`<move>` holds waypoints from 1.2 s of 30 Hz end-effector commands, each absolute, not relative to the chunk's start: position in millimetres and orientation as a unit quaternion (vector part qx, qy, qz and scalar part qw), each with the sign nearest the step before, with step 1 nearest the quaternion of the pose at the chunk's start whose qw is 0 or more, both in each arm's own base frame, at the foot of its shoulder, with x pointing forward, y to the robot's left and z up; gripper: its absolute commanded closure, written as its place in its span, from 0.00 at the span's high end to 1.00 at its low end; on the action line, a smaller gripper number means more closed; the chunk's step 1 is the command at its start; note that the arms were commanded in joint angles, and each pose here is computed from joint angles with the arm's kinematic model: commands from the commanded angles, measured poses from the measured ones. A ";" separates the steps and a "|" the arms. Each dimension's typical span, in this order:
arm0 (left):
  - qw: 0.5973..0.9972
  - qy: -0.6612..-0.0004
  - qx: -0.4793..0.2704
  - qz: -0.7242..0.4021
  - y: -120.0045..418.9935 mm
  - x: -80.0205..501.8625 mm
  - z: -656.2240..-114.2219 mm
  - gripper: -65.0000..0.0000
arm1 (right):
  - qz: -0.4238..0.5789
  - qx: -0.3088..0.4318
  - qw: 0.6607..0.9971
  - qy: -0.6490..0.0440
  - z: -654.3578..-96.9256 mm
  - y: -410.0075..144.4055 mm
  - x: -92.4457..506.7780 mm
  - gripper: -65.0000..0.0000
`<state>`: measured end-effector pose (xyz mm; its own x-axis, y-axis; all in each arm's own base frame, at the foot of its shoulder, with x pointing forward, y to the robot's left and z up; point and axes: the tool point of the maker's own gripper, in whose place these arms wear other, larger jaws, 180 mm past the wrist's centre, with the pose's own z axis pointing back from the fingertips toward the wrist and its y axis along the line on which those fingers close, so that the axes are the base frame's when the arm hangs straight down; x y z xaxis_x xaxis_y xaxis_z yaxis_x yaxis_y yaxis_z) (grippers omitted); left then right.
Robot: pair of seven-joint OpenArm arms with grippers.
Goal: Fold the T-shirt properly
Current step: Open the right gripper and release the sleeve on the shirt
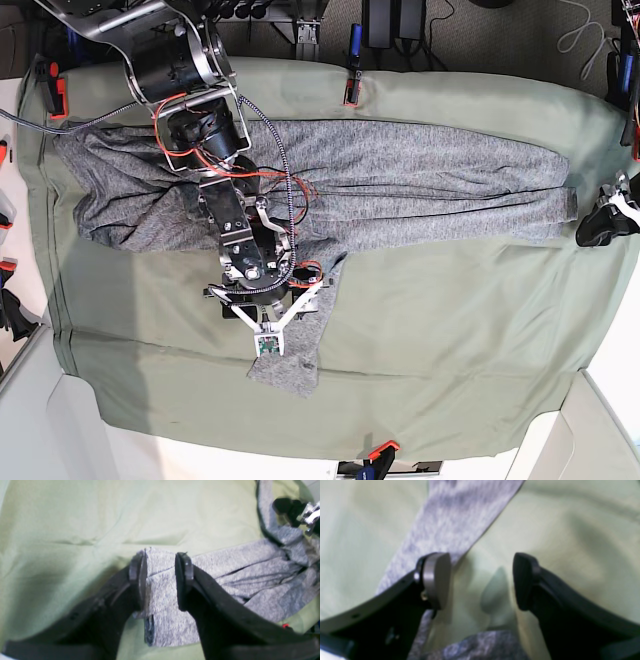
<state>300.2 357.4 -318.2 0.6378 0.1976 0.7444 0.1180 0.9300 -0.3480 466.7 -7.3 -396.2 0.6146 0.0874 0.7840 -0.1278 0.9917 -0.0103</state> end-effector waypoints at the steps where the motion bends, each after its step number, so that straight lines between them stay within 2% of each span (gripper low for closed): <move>1: 0.873 -0.451 -0.183 0.013 362.9 308.4 -297.1 0.35 | 0.066 0.038 0.879 -0.471 -368.3 3.1 484.6 0.60; 10: 0.879 -0.438 -0.186 0.011 361.4 305.1 -301.0 0.35 | 0.105 0.113 0.872 -0.464 -366.4 33.0 478.1 0.60; 19: 0.876 -0.443 -0.193 0.014 359.7 306.2 -298.5 0.35 | 0.079 0.098 0.881 -0.457 -372.4 24.0 477.1 0.59; 21: 0.874 -0.444 -0.196 0.015 359.2 306.6 -297.7 0.35 | 0.080 0.096 0.882 -0.454 -374.9 23.3 476.1 0.48; 26: 0.874 -0.444 -0.196 0.015 359.2 306.5 -297.7 0.35 | 0.118 0.124 0.880 -0.444 -376.3 38.0 469.9 0.01; 31: 0.873 -0.446 -0.196 0.015 359.3 307.0 -297.1 0.35 | 0.139 0.130 0.875 -0.446 -374.3 43.2 468.7 0.00; 36: 0.872 -0.448 -0.196 0.015 359.5 307.5 -296.4 0.35 | 0.194 0.234 0.848 -0.434 -363.6 84.0 450.6 0.00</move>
